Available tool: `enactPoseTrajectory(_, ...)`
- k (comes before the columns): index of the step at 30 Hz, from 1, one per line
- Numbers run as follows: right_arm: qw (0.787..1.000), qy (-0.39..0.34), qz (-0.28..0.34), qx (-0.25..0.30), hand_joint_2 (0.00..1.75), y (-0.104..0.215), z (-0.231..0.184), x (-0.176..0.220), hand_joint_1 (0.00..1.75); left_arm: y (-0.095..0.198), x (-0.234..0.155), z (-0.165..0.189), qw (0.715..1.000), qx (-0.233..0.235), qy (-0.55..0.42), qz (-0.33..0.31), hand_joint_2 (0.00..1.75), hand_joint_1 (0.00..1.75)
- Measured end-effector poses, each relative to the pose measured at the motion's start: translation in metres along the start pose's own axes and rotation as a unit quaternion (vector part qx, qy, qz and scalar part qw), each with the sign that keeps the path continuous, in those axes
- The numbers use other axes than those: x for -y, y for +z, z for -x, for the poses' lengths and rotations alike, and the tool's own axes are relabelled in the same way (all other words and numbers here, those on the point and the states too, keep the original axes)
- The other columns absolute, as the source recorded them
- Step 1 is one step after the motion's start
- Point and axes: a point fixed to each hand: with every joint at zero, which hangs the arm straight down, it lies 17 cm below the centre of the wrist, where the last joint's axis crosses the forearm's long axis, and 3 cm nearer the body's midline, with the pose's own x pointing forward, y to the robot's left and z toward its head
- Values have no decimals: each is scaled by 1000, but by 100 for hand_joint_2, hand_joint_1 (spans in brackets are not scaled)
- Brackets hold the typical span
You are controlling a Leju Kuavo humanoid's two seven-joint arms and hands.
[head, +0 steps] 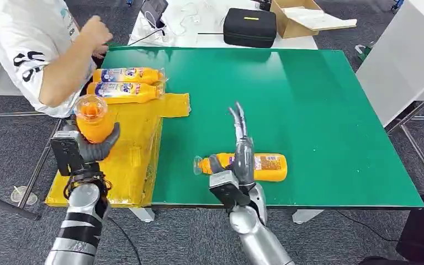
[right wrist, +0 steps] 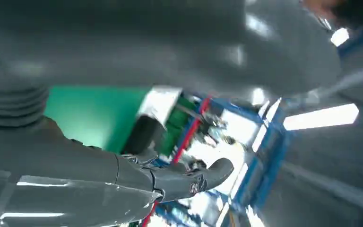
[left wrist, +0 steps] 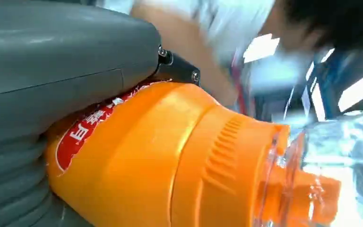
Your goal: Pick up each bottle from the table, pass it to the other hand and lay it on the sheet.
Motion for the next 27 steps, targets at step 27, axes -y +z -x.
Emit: enactPoseTrajectory(27, 997, -76, -7, 28, 0, -15, -19, 11, 0, 91, 58, 145, 845, -22, -313, 433, 175, 175)
